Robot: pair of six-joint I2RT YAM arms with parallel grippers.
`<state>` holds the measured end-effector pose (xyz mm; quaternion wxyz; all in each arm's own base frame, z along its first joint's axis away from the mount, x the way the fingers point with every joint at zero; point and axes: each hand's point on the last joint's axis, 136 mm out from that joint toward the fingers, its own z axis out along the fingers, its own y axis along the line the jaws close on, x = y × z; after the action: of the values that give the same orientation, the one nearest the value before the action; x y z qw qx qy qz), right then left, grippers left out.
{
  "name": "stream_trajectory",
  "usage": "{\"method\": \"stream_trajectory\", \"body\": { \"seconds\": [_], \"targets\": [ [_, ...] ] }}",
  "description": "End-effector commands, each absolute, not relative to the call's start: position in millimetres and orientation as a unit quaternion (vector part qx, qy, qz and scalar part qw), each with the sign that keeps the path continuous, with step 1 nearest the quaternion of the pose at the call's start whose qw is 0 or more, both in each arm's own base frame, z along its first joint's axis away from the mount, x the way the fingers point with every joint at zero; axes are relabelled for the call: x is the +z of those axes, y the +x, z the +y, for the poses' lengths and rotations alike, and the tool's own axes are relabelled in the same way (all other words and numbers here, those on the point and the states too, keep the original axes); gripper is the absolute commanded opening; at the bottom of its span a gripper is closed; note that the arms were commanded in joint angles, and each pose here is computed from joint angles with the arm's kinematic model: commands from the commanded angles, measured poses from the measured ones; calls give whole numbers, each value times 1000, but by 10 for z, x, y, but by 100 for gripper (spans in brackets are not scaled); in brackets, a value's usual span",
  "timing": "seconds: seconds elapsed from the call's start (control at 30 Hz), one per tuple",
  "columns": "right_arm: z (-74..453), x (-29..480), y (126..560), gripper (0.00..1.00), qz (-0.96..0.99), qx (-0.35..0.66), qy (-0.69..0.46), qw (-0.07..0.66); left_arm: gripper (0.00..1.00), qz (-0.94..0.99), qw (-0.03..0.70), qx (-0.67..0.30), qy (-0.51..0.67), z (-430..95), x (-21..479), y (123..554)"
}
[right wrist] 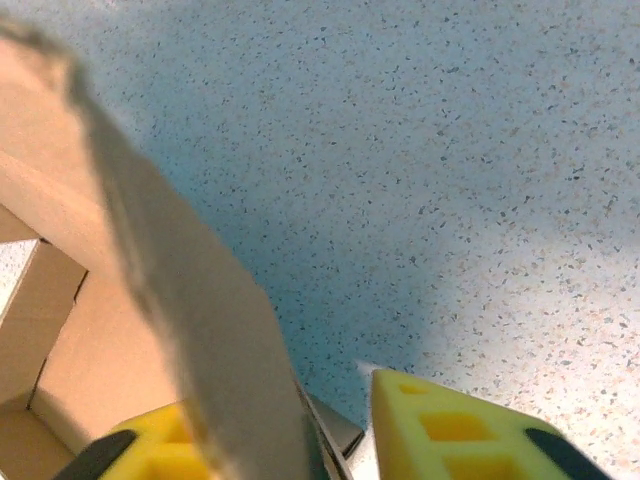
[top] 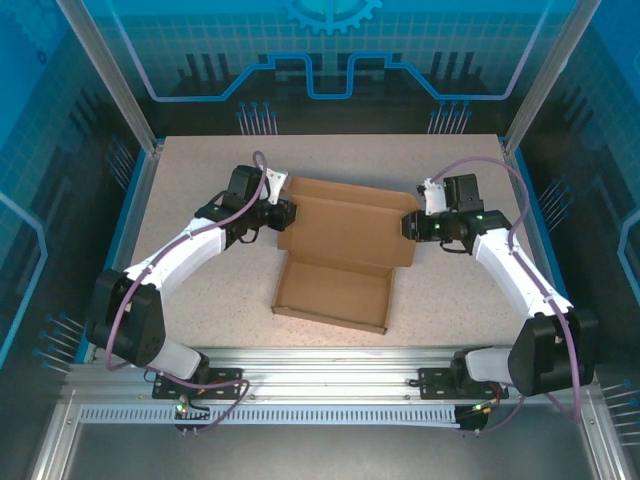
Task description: Fold the paper box
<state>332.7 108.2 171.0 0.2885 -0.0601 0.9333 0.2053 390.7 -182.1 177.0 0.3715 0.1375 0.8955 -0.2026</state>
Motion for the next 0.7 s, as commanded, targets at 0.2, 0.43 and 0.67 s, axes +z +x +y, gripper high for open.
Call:
{"method": "stream_trajectory", "body": {
  "seconds": [0.2,0.43,0.67],
  "targets": [
    [1238,1790,3349,15,933,182,-32,309,20,895,370,-227,106,-1890,1949,3746],
    [1429,1883,3441,7,922,185,-16,339,15,895,378,-227,72,-1869,1952,3751],
    [1492,2127,3654,6,897,190,-1,400,16,885,404,-223,55,-1838,1999,3840]
  ]
}}
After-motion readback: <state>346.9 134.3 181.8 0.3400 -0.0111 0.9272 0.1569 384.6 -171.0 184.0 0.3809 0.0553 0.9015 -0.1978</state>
